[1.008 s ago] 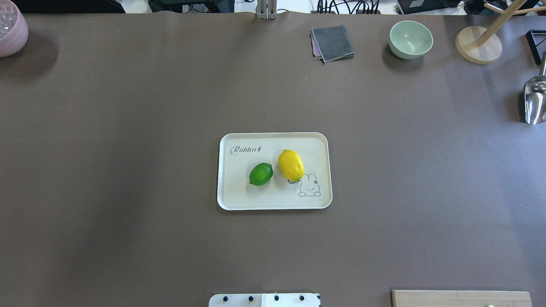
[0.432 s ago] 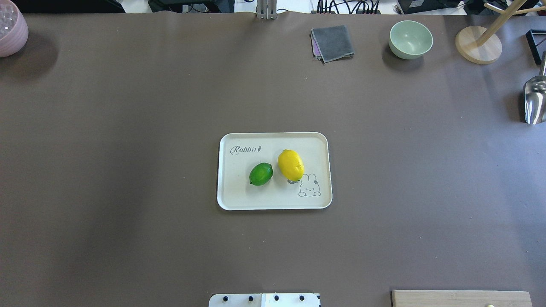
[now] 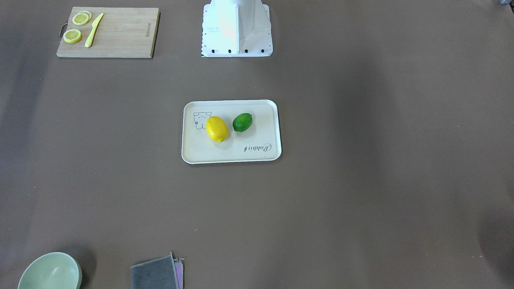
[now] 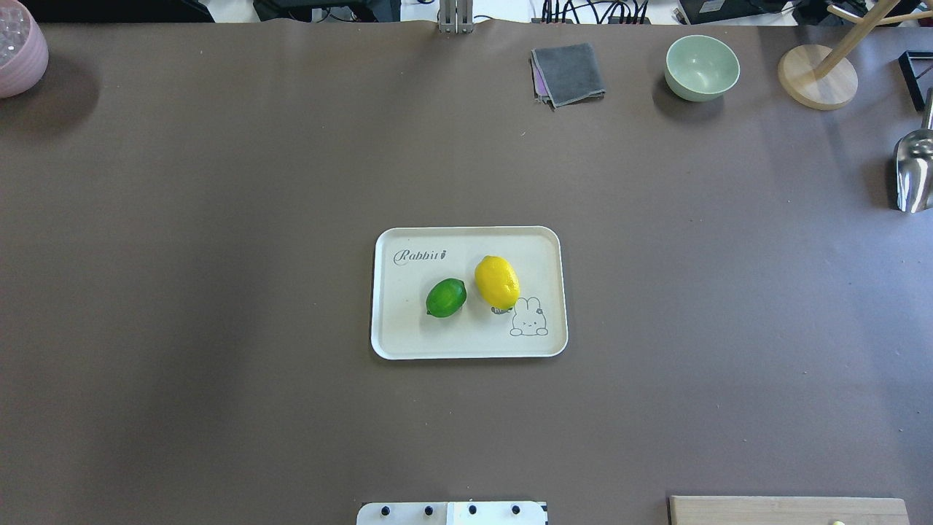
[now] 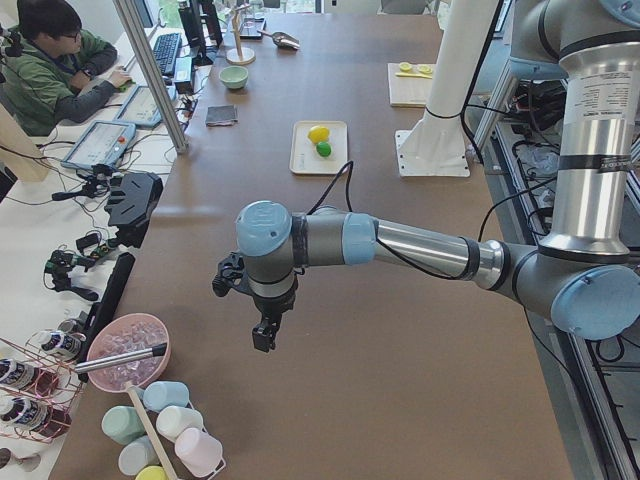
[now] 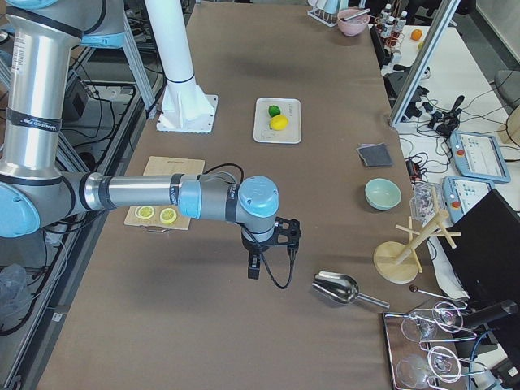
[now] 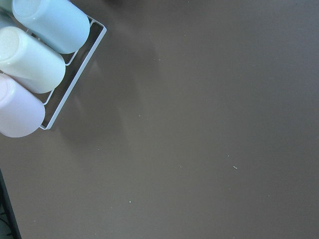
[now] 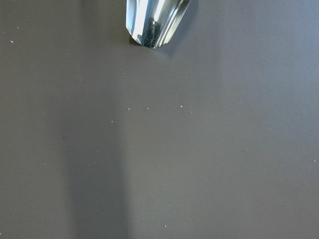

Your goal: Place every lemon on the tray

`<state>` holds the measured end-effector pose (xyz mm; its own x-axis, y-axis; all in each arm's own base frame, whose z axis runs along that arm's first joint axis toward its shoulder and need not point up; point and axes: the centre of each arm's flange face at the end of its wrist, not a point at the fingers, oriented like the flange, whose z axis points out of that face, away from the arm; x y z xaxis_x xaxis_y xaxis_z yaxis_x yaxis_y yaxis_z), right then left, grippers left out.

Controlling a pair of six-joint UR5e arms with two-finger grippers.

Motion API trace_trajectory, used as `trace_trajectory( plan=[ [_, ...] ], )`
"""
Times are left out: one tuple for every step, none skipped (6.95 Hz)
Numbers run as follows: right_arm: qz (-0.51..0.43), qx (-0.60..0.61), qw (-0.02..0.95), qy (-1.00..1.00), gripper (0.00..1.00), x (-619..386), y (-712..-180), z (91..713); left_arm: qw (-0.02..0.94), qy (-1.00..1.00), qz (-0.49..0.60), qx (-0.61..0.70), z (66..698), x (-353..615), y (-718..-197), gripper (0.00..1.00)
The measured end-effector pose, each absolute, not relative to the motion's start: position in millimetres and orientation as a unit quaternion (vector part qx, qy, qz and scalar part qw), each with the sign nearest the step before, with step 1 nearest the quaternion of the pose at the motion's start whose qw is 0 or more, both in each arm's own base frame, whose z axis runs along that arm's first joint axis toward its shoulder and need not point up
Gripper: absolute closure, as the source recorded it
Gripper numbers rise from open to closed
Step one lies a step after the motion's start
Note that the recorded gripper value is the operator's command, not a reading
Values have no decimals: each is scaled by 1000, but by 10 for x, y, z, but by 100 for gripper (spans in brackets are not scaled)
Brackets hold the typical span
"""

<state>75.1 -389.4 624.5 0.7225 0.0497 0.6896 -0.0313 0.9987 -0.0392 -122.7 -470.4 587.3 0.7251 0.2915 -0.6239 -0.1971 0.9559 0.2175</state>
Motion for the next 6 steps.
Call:
trace_trajectory(
  plan=[
    [21, -11, 927, -374, 0, 747, -3886, 6247, 926, 347, 132, 68, 5873, -1227, -4704, 1],
    [21, -11, 927, -375, 0, 743, -3884, 6247, 926, 347, 132, 68, 5876, -1227, -4703, 1],
    [21, -11, 927, -375, 0, 741, -3883, 6246, 926, 347, 132, 67, 5879, -1227, -4703, 1],
    [20, -11, 927, -376, 0, 735, -3883, 6245, 926, 347, 131, 67, 5882, -1227, -4703, 1],
    [19, -11, 927, -376, 0, 730, -3885, 6244, 926, 347, 131, 66, 5885, -1227, -4702, 1],
    [18, -11, 927, -376, 0, 723, -3884, 6243, 926, 347, 131, 66, 5893, -1226, -4694, 1]
  ],
)
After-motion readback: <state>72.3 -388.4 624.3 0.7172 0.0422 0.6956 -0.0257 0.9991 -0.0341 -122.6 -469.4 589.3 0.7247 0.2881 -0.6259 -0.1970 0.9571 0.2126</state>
